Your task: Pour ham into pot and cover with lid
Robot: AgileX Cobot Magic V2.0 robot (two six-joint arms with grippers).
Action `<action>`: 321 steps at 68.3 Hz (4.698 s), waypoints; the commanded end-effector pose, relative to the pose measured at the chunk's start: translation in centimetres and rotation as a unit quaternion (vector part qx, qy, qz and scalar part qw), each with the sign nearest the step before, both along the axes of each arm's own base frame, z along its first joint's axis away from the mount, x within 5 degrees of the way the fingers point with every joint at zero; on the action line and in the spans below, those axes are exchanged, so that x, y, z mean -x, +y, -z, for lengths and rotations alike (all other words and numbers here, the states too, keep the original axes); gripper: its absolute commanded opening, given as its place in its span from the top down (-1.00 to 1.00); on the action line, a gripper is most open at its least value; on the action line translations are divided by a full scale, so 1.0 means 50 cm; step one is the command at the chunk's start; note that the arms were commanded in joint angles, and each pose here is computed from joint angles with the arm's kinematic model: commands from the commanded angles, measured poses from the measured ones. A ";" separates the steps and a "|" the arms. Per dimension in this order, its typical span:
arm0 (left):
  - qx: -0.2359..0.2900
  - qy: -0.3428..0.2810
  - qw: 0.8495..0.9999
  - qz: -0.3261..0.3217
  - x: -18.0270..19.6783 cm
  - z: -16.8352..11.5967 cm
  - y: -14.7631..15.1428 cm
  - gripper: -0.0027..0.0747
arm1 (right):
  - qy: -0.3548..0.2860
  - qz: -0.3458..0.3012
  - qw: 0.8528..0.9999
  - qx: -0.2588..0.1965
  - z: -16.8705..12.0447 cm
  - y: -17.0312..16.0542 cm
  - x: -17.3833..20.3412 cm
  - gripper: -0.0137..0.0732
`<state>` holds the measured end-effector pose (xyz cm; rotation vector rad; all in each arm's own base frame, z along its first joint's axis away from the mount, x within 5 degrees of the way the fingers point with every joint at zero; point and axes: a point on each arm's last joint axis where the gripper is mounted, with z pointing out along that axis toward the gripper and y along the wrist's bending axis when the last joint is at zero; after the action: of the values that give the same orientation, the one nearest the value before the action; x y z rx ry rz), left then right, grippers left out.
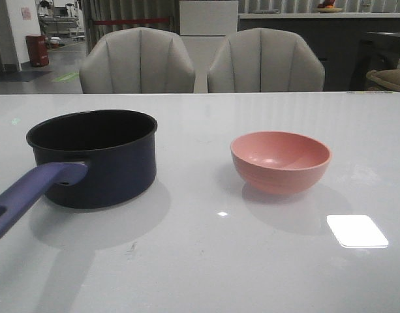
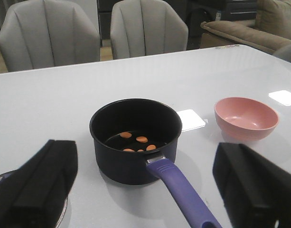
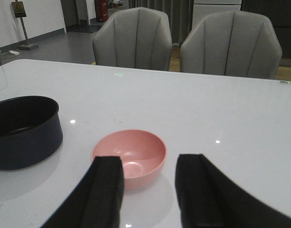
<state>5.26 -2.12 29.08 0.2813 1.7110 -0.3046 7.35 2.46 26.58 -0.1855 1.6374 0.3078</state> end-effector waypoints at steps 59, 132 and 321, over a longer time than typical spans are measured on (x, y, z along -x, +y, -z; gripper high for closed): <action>-0.019 0.061 0.987 -0.149 -0.107 -0.104 0.024 -0.70 | -0.054 0.030 0.998 -0.013 0.022 -0.012 0.001 0.33; -0.016 0.535 0.804 -0.258 -0.554 0.048 0.145 -0.69 | -0.054 0.030 0.998 -0.013 0.022 -0.012 0.001 0.33; -0.092 0.445 0.875 -0.163 -0.659 -0.121 0.043 0.21 | -0.053 0.029 0.998 -0.013 0.023 -0.011 0.001 0.33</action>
<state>38.86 2.87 29.80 -0.1490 2.8213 0.0359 7.22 2.13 23.75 -0.1525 1.6305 0.2912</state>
